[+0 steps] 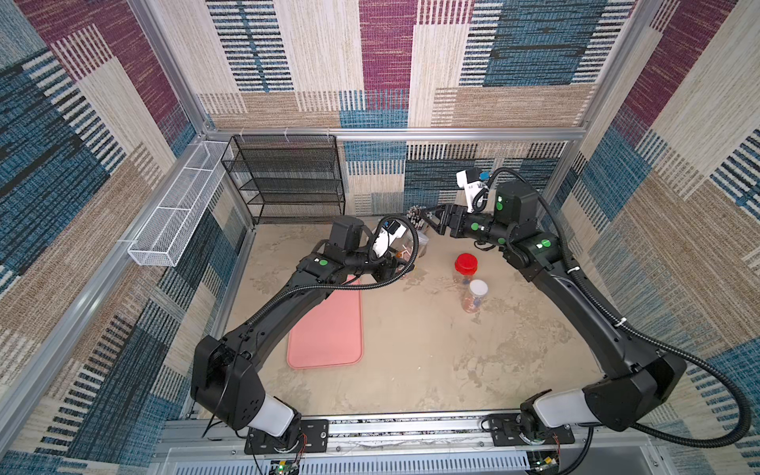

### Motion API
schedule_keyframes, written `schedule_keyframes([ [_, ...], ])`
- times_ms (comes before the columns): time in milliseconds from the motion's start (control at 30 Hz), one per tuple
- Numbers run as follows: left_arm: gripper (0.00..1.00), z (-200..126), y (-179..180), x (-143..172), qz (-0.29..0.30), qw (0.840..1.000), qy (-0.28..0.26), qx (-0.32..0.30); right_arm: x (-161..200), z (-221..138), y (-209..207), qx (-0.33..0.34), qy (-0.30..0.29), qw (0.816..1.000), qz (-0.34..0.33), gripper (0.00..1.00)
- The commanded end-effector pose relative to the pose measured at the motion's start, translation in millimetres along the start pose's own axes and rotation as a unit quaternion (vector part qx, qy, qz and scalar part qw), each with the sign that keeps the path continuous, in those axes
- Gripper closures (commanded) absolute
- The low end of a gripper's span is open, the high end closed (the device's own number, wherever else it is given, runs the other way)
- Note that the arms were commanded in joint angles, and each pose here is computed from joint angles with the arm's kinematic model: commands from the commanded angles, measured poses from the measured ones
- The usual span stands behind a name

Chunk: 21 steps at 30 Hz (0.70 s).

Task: Pour the candies out of the jar
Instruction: Unscrew the lid from the jar.

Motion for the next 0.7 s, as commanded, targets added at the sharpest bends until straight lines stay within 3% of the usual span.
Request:
schedule_keyframes([
  [0,1.00,-0.1,3.2,-4.6,0.033,0.998,-0.016,-0.043,9.0,12.1,-5.3,0.023,0.000,0.999,0.024,0.21],
  [467,1.00,3.1,-0.7,-1.4,0.046,0.997,-0.010,-0.054,40.8,40.7,-11.2,0.047,0.038,0.997,0.046,0.29],
  [667,1.00,2.6,-2.5,-1.3,0.050,0.997,-0.010,-0.057,40.8,42.0,-9.9,0.041,0.031,0.997,0.055,0.46],
])
Point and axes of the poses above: each gripper's point midway between its finger pads, its own z axis out along the fingers, its own y axis along the line the jaws close on, x = y × z, the point moved 9 cm from there along -z, back along the fingers, and after that the axes turned 6 degrees about -z, right-handed, at the moved point
